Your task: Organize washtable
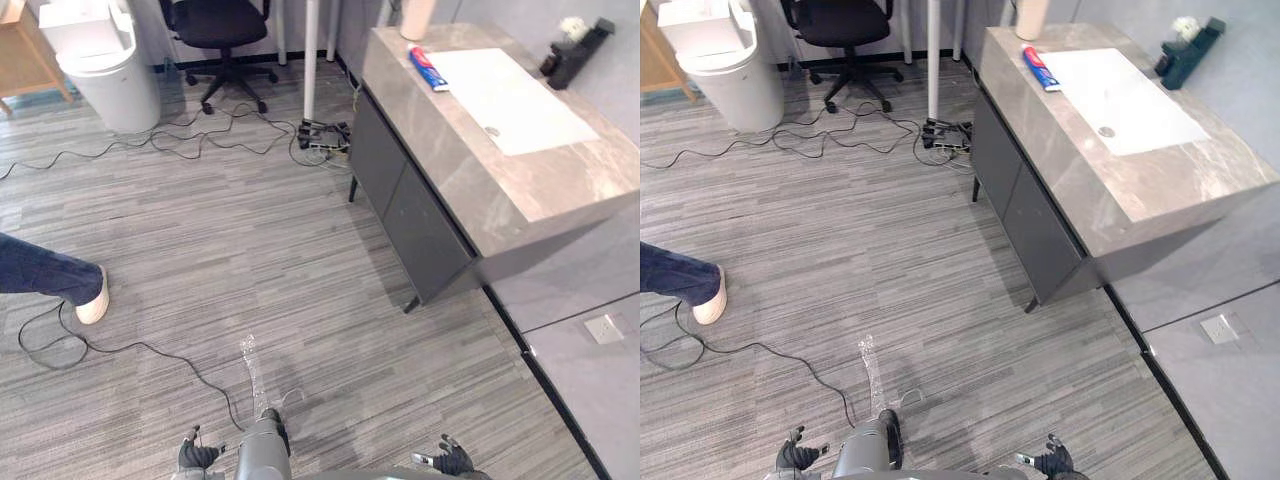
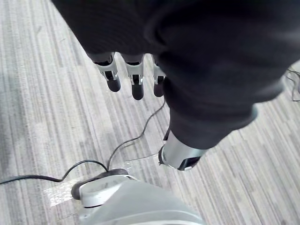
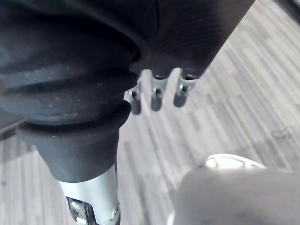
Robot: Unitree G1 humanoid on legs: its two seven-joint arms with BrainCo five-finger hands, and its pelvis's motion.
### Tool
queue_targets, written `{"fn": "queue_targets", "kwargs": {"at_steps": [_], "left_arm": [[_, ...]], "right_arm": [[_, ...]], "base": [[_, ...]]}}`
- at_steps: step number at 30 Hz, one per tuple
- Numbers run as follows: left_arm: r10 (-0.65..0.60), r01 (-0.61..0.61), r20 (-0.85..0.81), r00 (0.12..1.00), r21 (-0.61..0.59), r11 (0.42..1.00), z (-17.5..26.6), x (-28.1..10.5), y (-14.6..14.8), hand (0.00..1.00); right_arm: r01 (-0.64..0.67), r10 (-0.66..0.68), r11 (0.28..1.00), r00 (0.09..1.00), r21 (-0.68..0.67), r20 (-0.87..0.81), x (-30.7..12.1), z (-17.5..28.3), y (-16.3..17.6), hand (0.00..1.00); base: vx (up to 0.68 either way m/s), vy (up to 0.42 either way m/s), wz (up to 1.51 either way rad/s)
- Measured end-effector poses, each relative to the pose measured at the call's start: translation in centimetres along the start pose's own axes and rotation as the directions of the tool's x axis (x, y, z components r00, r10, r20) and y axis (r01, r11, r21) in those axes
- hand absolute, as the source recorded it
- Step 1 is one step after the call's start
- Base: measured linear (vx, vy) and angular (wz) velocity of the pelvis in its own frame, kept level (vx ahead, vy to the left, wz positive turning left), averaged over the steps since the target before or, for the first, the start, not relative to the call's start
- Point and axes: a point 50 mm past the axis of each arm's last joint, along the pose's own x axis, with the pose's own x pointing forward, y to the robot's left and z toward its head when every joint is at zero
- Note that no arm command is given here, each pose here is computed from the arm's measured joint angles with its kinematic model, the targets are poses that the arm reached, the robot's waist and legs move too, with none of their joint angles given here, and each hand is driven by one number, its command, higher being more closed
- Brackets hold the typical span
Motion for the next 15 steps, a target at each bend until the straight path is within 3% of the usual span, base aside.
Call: {"fn": "queue_targets", "kwargs": {"at_steps": [6, 9, 15], "left_arm": [[-0.08, 0.079, 0.014, 0.997, 0.042, 0.996, 0.2, -0.4, -2.5, 0.0], [-0.065, 0.065, -0.007, 0.998, 0.06, 0.996, -0.7, -0.6, -1.7, 0.0], [-0.097, 0.093, 0.038, 0.995, 0.088, 0.992, 1.2, 0.0, -2.2, 0.0]], "right_arm": [[0.016, -0.02, 0.999, 0.997, 0.046, 0.071, 0.4, 2.1, -1.3, 0.0], [0.0, -0.004, 0.999, 0.995, 0.034, 0.097, 0.4, 2.6, -1.0, 0.0], [0.018, -0.032, 0.993, 0.993, 0.119, 0.111, -0.1, 1.9, -1.0, 0.0]], "base": [[-0.01, 0.36, 0.62], [0.1, 0.298, 0.85], [0.28, 0.086, 0.94]]}}
